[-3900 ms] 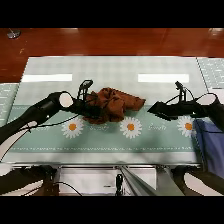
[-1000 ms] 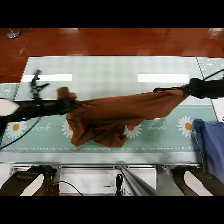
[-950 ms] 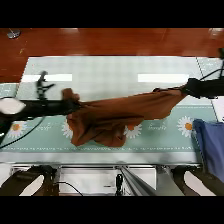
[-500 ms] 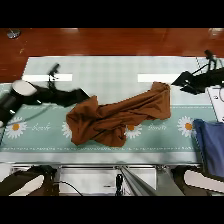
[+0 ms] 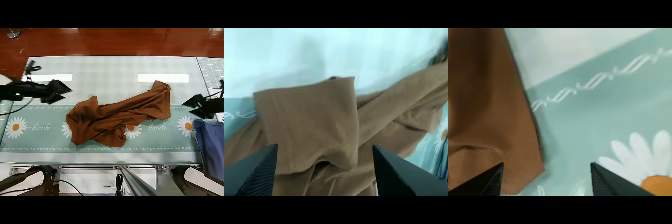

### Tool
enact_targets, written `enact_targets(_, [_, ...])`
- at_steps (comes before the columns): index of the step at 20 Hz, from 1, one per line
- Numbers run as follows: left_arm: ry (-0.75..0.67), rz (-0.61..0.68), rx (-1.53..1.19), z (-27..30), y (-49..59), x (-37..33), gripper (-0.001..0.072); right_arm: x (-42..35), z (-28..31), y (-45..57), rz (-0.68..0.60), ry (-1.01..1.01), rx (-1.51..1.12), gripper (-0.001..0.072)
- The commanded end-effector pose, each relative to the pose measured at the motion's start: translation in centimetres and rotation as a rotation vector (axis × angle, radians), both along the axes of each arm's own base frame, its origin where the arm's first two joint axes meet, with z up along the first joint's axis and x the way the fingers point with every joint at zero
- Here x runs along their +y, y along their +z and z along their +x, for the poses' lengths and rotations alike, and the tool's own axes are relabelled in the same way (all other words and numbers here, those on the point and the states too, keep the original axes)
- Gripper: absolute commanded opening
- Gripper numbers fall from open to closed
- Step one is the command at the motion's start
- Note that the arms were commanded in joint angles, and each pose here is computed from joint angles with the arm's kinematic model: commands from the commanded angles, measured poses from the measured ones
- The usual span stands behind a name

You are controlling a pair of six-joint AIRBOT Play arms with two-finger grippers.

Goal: Fold the shirts.

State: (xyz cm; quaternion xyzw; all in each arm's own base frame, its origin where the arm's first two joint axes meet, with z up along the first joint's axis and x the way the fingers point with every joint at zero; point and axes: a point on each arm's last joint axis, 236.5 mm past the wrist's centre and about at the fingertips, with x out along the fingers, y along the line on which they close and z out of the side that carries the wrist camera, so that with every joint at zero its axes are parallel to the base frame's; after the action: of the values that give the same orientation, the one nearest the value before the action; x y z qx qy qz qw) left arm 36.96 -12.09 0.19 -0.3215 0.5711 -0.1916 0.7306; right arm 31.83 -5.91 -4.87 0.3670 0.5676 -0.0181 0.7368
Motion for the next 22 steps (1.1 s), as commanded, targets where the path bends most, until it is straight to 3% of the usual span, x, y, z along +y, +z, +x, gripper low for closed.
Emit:
enact_targets(1, [-0.121,-0.013,0.02,1.1,-3.2,-5.0,0.0702,1.6,-1.1,-1.1,0.069,-0.005,-0.01,0.0622])
enact_targets(6, [-0.4,0.153,0.243,-1.9,-7.4,-8.9,0.0702,1.8,-1.6,-1.3,0.063,0.026,0.004,0.0622])
enact_targets(10, [-0.48,0.169,0.243,-2.0,-7.5,-11.4,0.0687,2.0,-2.0,-1.3,0.07,0.039,0.013,0.0622])
enact_targets(11, [-0.484,0.171,0.237,-1.9,-7.5,-11.6,0.0395,2.2,-2.3,-1.6,0.07,0.047,0.027,0.0622])
enact_targets(12, [-0.487,0.171,0.232,-1.7,-7.4,-11.6,0.0017,2.6,-2.9,-2.3,0.066,0.064,0.055,0.0622])
enact_targets(22, [-0.496,0.165,0.241,-1.9,-7.0,-11.3,0.0025,9.0,-0.8,-5.5,0.109,0.193,0.116,0.0622])
